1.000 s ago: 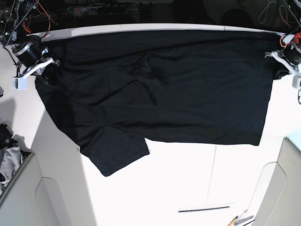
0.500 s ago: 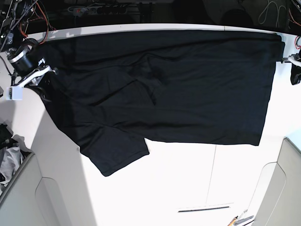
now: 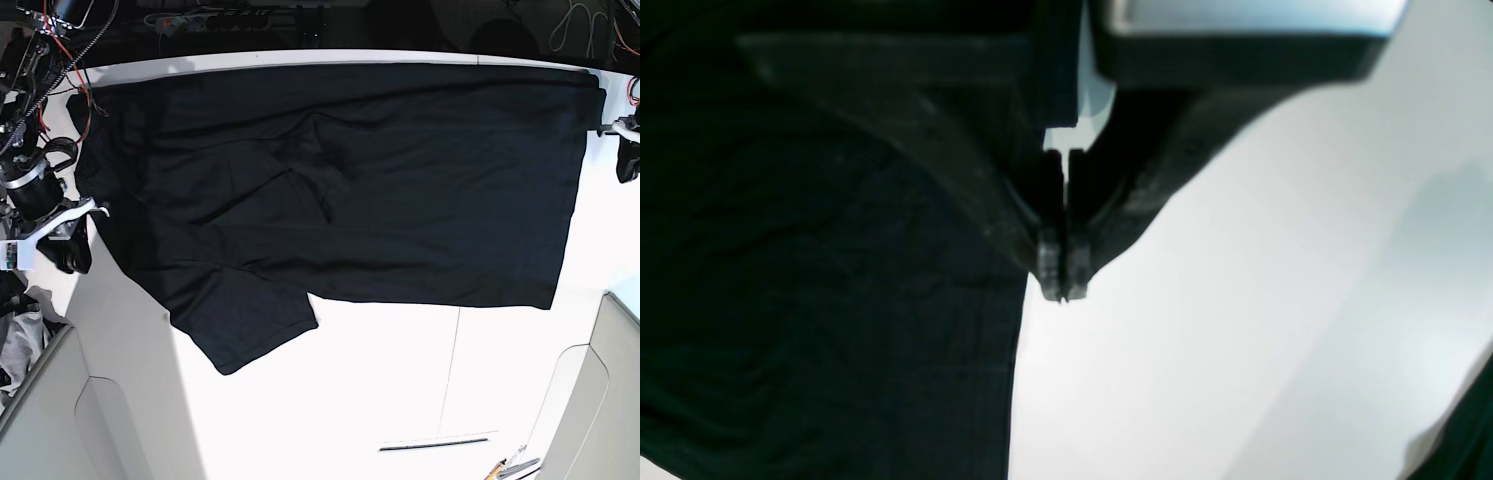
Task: Fold the T-shirt properly
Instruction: 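Release the right gripper and move it along the shirt side toward the sleeve, then grasp the shirt side edges with both grippers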
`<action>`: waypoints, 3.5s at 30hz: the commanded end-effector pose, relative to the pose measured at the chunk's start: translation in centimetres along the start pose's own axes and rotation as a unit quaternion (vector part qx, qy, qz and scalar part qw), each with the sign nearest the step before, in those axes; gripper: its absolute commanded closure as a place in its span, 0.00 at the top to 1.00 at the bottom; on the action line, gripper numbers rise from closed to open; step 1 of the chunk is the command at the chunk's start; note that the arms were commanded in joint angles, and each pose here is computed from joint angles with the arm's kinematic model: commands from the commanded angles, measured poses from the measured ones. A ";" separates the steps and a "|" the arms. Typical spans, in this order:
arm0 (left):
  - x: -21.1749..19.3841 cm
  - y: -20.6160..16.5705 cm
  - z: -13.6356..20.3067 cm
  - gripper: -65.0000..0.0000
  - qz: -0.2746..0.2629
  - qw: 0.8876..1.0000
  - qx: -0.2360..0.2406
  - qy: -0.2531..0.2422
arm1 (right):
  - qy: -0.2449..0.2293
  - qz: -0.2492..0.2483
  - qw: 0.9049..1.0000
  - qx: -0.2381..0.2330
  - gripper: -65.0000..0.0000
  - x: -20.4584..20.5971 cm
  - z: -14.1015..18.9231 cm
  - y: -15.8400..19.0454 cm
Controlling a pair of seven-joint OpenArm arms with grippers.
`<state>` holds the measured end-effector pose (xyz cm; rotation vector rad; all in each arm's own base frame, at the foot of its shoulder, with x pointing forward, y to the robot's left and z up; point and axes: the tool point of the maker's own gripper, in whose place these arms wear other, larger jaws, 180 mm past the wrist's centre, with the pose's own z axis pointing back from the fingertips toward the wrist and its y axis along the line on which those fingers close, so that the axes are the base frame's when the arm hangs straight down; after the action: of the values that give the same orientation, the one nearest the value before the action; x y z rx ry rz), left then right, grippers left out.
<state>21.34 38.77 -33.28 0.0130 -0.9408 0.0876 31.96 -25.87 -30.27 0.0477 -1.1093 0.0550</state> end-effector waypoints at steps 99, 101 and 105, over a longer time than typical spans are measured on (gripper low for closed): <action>7.9 -4.1 -20.9 0.35 0.178 0.983 -0.035 0.017 | 0.180 -0.078 0.968 0.155 0.00 -9.0 -12.5 5.2; 7.9 -4.1 -20.9 0.34 0.175 0.984 -0.034 0.015 | 0.180 -0.078 0.968 0.155 0.00 -8.9 -12.5 5.2; 8.2 -3.6 -20.9 0.09 0.154 0.988 -0.023 0.005 | 0.180 -0.078 0.968 0.155 0.00 -9.0 -12.5 5.2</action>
<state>42.28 36.07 -40.64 -0.1832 -0.8839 0.3610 39.08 -19.37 -43.42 0.4291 -0.7627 0.0705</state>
